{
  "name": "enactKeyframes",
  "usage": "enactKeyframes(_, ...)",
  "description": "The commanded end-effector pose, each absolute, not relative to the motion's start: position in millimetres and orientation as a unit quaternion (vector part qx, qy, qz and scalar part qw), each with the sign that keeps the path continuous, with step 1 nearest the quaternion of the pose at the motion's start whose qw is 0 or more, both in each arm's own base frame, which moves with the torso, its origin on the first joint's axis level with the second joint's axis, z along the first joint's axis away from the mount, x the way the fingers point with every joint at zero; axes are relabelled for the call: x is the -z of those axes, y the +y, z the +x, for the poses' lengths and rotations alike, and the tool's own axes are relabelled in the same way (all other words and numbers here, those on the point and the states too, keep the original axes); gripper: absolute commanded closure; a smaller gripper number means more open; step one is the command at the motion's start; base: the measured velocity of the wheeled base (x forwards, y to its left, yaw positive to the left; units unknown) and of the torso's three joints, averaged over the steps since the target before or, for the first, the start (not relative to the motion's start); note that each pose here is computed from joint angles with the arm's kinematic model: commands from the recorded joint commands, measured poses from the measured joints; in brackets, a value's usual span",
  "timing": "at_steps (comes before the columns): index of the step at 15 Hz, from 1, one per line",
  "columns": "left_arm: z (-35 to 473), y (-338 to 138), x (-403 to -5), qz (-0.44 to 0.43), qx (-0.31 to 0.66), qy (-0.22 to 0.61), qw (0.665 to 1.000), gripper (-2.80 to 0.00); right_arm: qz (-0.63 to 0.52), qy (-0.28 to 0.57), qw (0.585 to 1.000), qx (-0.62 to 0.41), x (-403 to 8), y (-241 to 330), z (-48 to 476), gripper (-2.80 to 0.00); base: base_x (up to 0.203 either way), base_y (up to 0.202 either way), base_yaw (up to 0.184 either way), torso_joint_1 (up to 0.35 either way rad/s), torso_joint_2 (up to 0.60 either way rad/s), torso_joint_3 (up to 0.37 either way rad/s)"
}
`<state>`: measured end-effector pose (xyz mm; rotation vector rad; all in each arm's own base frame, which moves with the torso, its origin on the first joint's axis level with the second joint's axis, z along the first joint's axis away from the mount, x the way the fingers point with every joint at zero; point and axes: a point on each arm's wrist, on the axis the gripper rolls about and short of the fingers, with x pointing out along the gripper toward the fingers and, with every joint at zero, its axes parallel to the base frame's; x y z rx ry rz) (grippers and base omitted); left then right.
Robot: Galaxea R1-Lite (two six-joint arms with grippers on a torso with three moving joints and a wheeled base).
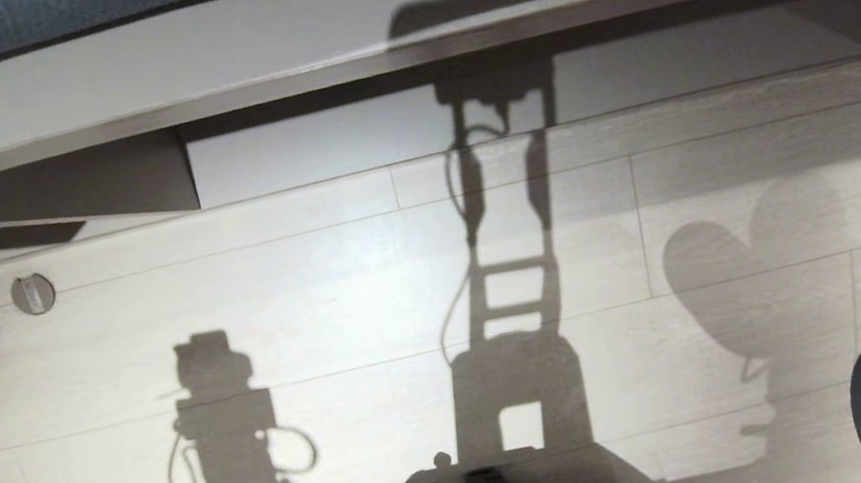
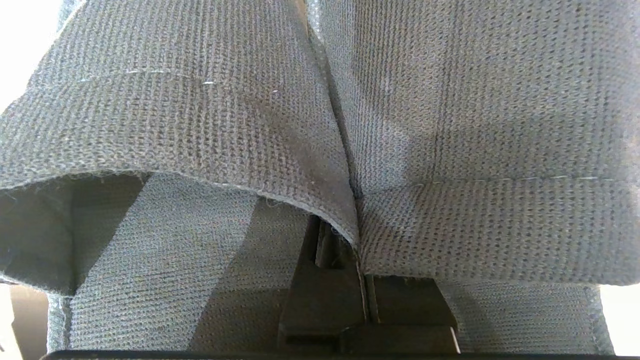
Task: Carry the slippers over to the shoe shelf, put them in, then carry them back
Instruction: Place the slippers into the shoe cabinet
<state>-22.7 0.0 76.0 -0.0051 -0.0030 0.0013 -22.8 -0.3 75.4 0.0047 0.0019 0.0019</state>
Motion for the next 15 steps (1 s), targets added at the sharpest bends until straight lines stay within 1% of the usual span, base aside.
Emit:
enactKeyframes(1, -22.7, 0.0, -76.0, -0.003, -0.001, -0.002, 1.000, 0.00, 0.002, 0.002, 1.000, -0.002, -74.7, -0.3, -22.7, 0.00, 0.000, 0.000, 0.000, 0.002, 0.01, -0.201)
enactKeyframes(5, -22.7, 0.0, -76.0, -0.003, -0.001, -0.002, 1.000, 0.00, 0.002, 0.002, 1.000, -0.001, -74.7, -0.3, -22.7, 0.00, 0.000, 0.000, 0.000, 0.003, 0.00, -0.101)
enactKeyframes(15, -22.8, 0.0, -76.0, -0.003, -0.001, -0.002, 1.000, 0.00, 0.002, 0.002, 1.000, -0.001, -74.7, -0.3, -22.7, 0.00, 0.000, 0.000, 0.000, 0.000, 0.00, 0.000)
